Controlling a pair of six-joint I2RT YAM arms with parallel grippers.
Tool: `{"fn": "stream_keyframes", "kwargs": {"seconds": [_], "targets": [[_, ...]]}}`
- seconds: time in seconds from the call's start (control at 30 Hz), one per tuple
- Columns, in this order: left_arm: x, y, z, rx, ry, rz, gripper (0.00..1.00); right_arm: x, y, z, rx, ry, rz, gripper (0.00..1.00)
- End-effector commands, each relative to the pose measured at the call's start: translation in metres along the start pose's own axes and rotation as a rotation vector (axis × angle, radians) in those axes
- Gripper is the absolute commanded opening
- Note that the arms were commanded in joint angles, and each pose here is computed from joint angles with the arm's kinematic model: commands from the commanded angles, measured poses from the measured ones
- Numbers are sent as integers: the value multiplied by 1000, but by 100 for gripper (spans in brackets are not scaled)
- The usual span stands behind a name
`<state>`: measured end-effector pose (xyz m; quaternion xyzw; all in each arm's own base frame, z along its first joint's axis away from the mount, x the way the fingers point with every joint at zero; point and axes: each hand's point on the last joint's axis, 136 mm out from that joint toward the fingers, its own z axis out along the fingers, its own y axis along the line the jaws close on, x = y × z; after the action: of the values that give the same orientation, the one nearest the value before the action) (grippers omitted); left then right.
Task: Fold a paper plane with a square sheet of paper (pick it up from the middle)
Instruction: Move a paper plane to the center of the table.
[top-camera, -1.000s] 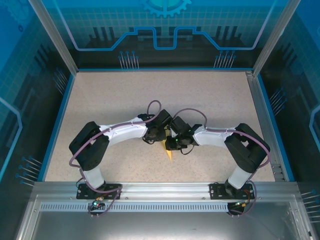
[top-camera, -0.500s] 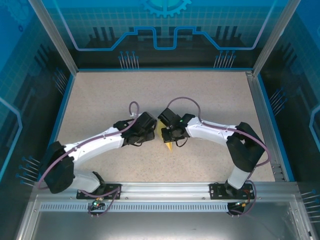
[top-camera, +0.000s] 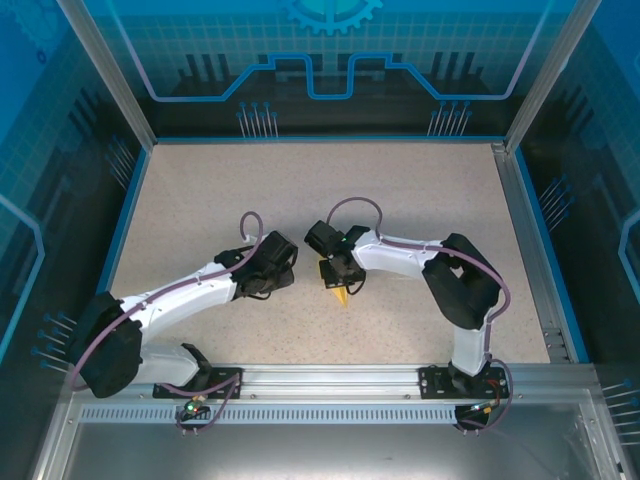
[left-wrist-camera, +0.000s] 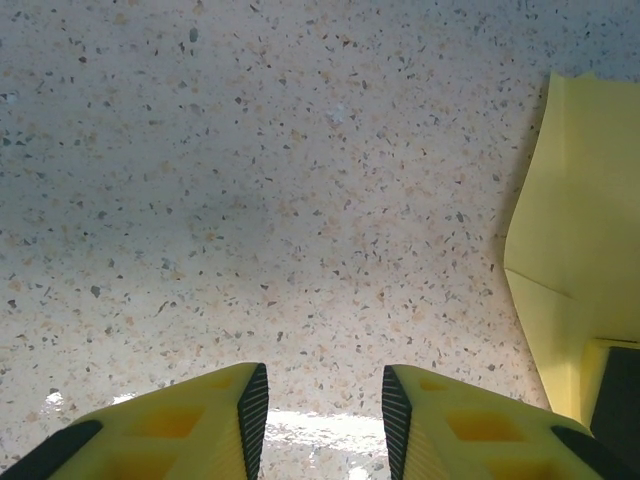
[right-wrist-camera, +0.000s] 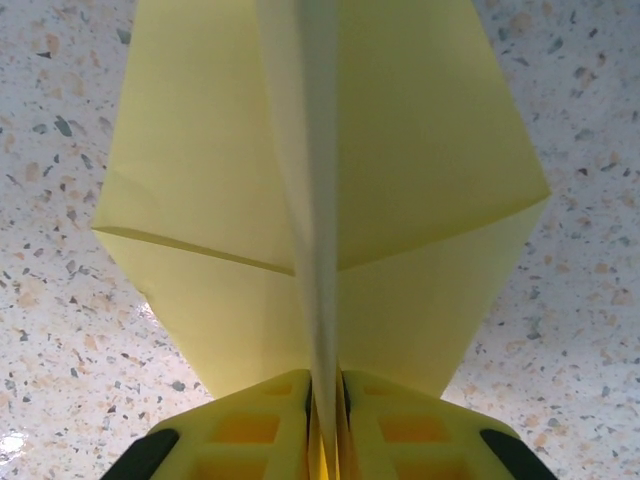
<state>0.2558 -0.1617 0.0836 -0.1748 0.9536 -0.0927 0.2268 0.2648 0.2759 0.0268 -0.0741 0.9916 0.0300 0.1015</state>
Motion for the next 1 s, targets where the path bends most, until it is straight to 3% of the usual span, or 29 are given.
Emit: {"fn": "stream_keyframes", "kwargs": {"seconds": [0.0, 0.5, 0.67, 0.97], "targets": [[-1, -1, 1, 17, 2, -14, 39, 3, 4, 2, 11, 11, 13, 16], [2, -1, 6, 0, 24, -6, 39, 12, -2, 28, 12, 62, 46, 18], [3, -1, 7, -2, 29, -4, 40, 3, 3, 14, -21, 31, 66, 11], [1, -4, 3, 12, 27, 1, 40, -14, -1, -10, -22, -53, 157, 14]]}}
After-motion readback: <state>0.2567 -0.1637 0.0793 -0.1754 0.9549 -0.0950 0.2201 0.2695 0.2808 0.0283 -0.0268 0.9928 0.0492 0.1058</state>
